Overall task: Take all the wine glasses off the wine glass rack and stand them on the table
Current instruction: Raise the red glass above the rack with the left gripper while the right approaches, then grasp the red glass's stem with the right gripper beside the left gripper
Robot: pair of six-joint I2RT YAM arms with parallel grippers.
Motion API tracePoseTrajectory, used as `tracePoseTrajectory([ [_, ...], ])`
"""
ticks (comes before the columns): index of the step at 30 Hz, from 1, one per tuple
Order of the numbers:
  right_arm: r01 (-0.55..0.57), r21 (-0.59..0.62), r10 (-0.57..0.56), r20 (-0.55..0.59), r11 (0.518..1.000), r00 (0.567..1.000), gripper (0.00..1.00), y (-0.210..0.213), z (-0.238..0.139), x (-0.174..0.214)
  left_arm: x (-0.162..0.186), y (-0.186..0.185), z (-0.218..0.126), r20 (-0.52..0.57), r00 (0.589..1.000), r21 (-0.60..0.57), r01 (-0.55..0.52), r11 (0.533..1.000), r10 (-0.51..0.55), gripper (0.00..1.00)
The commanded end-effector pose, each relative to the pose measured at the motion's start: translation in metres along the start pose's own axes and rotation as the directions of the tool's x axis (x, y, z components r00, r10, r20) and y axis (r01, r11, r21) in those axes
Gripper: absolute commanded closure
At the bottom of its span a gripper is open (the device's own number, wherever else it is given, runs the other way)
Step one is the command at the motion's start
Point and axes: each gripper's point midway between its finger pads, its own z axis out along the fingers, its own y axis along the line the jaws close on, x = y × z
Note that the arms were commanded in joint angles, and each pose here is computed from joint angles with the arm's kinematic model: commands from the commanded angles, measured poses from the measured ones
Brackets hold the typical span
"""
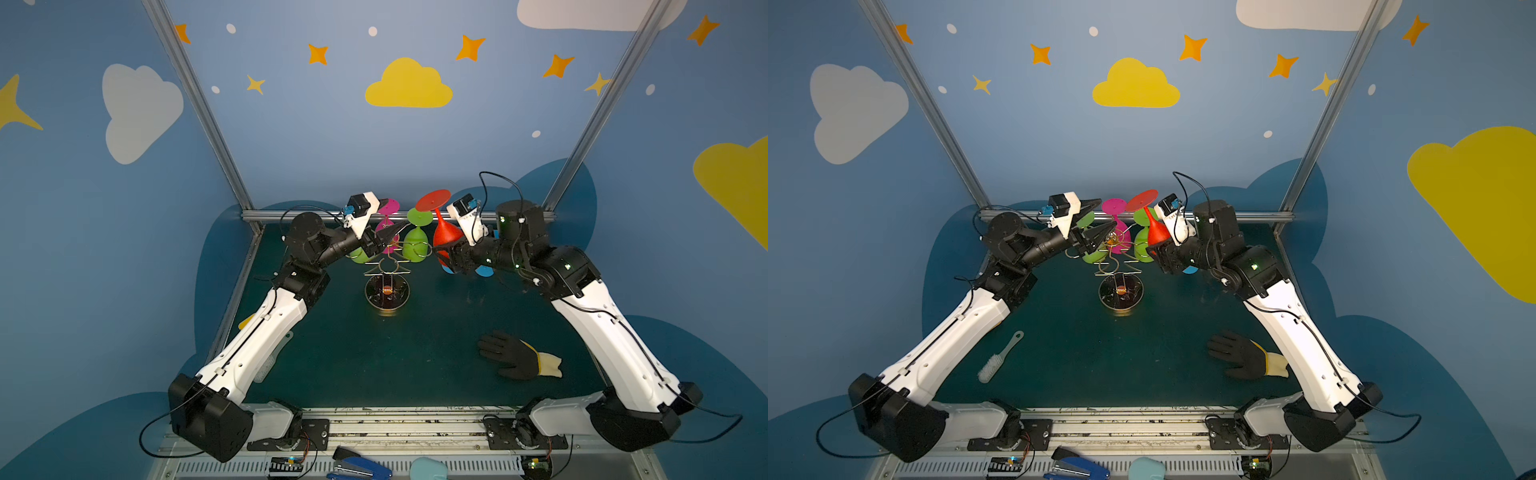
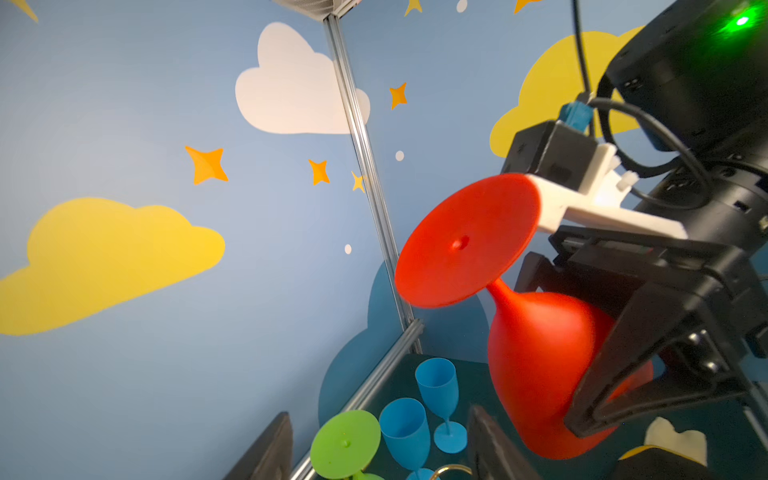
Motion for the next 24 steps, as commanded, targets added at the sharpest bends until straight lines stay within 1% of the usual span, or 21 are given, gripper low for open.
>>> tracePoseTrajectory([
  [1, -0.014, -0.024, 0.013, -0.035, 1.0, 0.999, 0.82, 0.003, 0.002, 0.003, -0.017, -0.004, 0.002, 0.048, 0.987, -0.01, -0.151, 0.988, 0.152, 0.38],
  [8, -0.017, -0.071, 0.012, -0.068, 0.997, 0.998, 0.84, 0.01, 0.011, 0.005, -0.011, -0.011, 0.011, 0.03, 0.986, 0.03, -0.166, 0.986, 0.165, 0.42],
  [14, -0.016, -0.103, 0.008, -0.082, 0.995, 0.997, 0.86, 0.019, 0.015, 0.007, -0.006, -0.008, 0.018, 0.016, 0.987, 0.03, -0.158, 0.987, 0.158, 0.47],
  [21, -0.02, -0.121, 0.007, -0.105, 0.992, 0.994, 0.87, 0.026, 0.021, 0.012, -0.002, -0.011, 0.025, 0.011, 0.987, 0.047, -0.158, 0.986, 0.158, 0.57],
  [24, -0.023, -0.124, 0.01, -0.107, 0.992, 0.994, 0.87, 0.028, 0.021, 0.012, -0.002, -0.012, 0.026, 0.008, 0.986, 0.046, -0.165, 0.985, 0.165, 0.64],
])
